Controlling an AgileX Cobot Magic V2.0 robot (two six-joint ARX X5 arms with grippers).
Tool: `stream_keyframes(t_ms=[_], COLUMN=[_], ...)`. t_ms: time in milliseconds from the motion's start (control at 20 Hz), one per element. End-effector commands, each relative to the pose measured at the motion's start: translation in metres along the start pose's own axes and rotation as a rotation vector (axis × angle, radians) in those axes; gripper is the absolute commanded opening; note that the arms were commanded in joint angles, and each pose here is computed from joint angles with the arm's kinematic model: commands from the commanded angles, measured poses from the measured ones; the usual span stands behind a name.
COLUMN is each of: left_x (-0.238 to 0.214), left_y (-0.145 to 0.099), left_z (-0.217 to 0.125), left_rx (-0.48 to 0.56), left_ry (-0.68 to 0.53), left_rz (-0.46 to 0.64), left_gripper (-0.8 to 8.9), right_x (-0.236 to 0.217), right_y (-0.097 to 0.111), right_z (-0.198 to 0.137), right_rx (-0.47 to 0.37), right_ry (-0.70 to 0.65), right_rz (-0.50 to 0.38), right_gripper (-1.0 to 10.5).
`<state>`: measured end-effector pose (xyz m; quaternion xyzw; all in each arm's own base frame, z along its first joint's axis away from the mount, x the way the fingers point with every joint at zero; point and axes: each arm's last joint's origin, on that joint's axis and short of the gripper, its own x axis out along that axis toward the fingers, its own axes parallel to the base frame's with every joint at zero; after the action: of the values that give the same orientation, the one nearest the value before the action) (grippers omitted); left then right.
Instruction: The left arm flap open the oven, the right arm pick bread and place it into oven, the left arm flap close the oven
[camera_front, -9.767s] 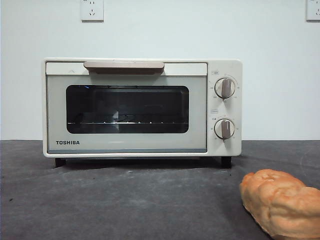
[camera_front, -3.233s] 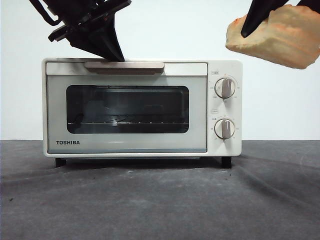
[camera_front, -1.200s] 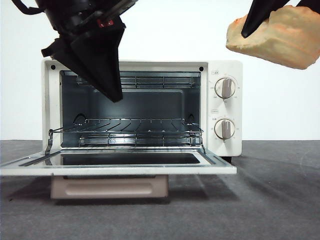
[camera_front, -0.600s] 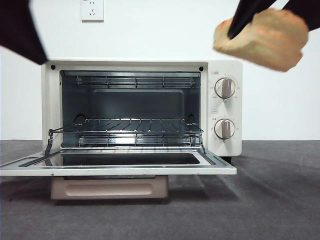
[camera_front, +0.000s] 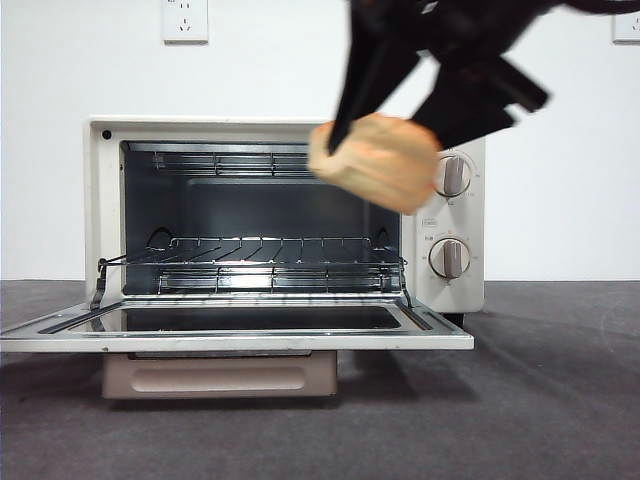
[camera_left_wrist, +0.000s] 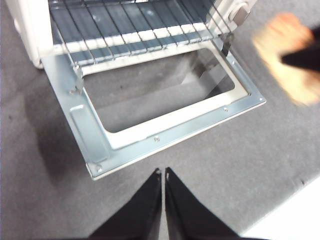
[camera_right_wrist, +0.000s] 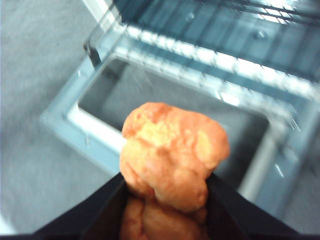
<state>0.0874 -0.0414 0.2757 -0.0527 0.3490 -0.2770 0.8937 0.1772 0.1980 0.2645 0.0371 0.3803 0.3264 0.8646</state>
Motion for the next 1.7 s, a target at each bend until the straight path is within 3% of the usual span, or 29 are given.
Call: stream_keyframes(t_ms=[50,450,950,1100,1200,1300,1700], left_x=[-0.001,-0.001,-0.001,-0.001,-0.001,-0.001,-0.001], left_y=[-0.001,-0.001,-0.001,-0.001,-0.001,-0.001,-0.001], left_z=[0.002,0.002,0.002,0.002,0.002,0.002,0.002], left_rx=[0.003,0.005,0.012,0.020,0.022,0.023,0.023], left_ry=[-0.003,-0.003,-0.002,-0.002,-0.002,-0.001,-0.001], left_rz=[-0.007,-0.007,-0.007,-0.007,-0.007,-0.007,-0.007], left_gripper=[0.16,0.16,0.16,0.16,0.16,0.16,0.16], right_x=[0.021,0.088,0.116,0.121,0.125,0.126,0.124], right_y=[0.010,0.017,-0.002,-0.008,-0.013,-0.013,-0.011], right_z=[0.017,0.054,0.061,0.060,0.058,0.057,0.057], right_rx=[0.000,0.020,0.136,0.158,0.165,0.165,0.160], right_ry=[0.003,-0.045,-0.192,-0.188,-0.174,-0.167,-0.161], right_rz=[0.002,-0.112,-0.267,-0.282,-0.296,-0.299,-0.288], right_gripper=[2.0,2.0,2.0,2.0,2.7,3.3,4.1])
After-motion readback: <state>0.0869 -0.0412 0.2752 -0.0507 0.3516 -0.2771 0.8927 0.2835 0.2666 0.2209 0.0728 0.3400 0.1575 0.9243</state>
